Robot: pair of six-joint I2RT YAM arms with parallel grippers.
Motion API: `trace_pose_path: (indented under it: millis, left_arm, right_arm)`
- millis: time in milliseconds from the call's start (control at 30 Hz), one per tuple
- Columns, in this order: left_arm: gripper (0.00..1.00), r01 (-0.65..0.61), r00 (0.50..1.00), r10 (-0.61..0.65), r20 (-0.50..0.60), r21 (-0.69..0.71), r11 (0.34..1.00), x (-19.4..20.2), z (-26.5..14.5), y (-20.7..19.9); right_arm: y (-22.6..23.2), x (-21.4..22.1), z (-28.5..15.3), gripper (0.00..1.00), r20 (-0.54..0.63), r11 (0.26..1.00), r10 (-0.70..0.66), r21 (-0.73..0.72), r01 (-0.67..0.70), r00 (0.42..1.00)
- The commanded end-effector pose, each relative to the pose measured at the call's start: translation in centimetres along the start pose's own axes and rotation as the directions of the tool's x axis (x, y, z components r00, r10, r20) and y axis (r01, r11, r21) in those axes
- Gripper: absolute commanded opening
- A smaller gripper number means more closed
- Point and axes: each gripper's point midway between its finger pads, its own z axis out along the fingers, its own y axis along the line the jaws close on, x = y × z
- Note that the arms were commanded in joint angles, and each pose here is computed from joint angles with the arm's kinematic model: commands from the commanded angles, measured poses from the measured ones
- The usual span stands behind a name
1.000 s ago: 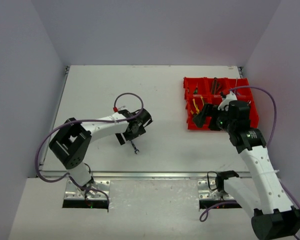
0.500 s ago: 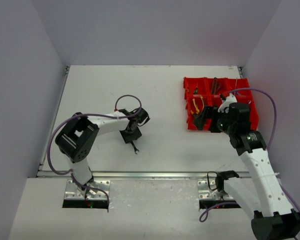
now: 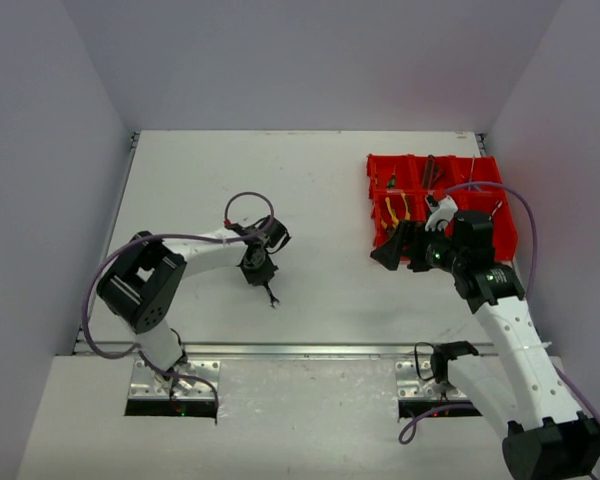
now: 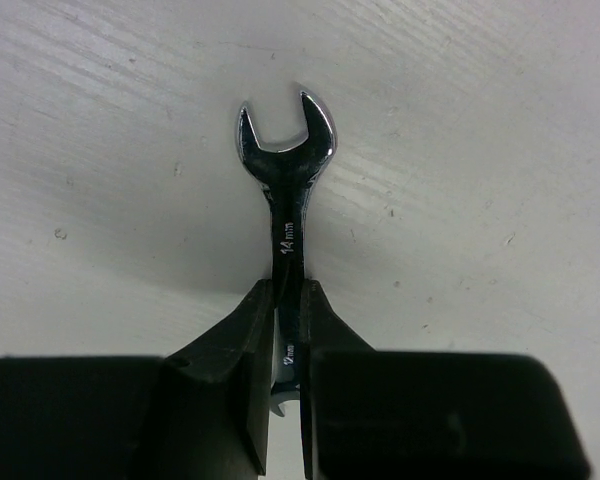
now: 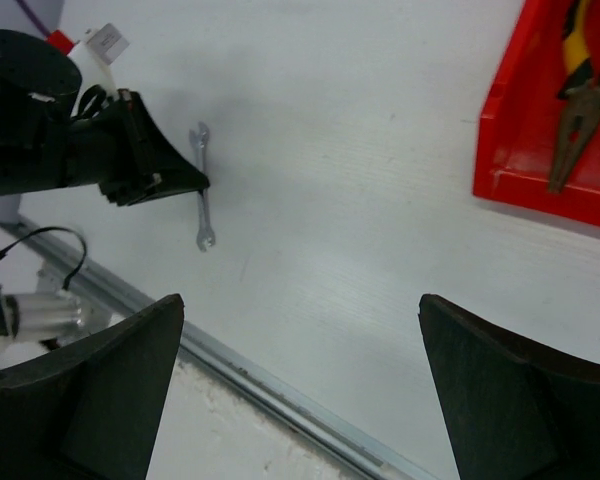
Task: Sort the tools into containers
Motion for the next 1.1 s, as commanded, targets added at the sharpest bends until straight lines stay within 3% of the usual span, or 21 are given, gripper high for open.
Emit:
trace_pose_path:
  millis: [0,67,167,333,467,600,767,833,967,1067]
  left_arm:
    - [0.0,-0.098,0.994,0.09,0.062,0.142,0.985,0.0,-2.1,-1.0]
    - [0.0,-0.136,0.99,0.107,0.096,0.395,0.909,0.1,-5.4,-5.1]
    - [0.0,-0.19,0.982,0.16,0.104,0.62,0.761,2.0,-8.7,-7.7]
    - [0.0,-0.343,0.934,0.274,0.231,0.794,0.502,5.0,-14.5,-11.5]
    - [0.0,-0.399,0.9,0.335,0.278,0.834,0.381,7.8,-16.6,-13.1]
    - [0.0,-0.403,0.89,0.352,0.288,0.86,0.314,9.3,-17.8,-13.9]
    - [0.0,-0.413,0.884,0.353,0.307,0.866,0.281,9.8,-18.9,-14.5]
    - [0.0,-0.415,0.883,0.353,0.311,0.867,0.274,9.8,-19.1,-14.6]
    - [0.0,-0.417,0.883,0.347,0.315,0.867,0.275,9.8,-19.1,-14.7]
    - [0.0,-0.422,0.886,0.334,0.322,0.859,0.291,9.4,-18.9,-14.7]
  right_arm:
    - [4.2,-0.1,0.7,0.99,-0.021,0.966,0.039,-0.257,-0.043,0.999]
    - [3.8,0.7,1.8,0.99,-0.06,0.969,0.058,-0.235,-0.07,0.997]
    - [4.2,1.1,2.9,0.99,-0.06,0.963,0.079,-0.253,-0.092,0.995]
    - [5.2,2.0,4.8,0.89,-0.065,0.936,0.208,-0.276,-0.218,0.976]
    - [5.8,2.3,6.5,0.79,-0.034,0.959,0.197,-0.2,-0.2,0.98]
    - [7.2,3.5,7.6,0.67,-0.06,0.968,0.171,-0.177,-0.179,0.983]
    - [7.3,4.2,8.3,0.51,-0.056,0.978,0.148,-0.143,-0.155,0.987]
    - [7.3,4.3,8.4,0.42,-0.055,0.978,0.147,-0.145,-0.153,0.988]
    - [8.1,4.6,8.4,0.04,-0.077,0.97,0.152,-0.178,-0.164,0.985]
    - [8.8,4.8,8.3,0.0,-0.093,0.962,0.156,-0.211,-0.172,0.983]
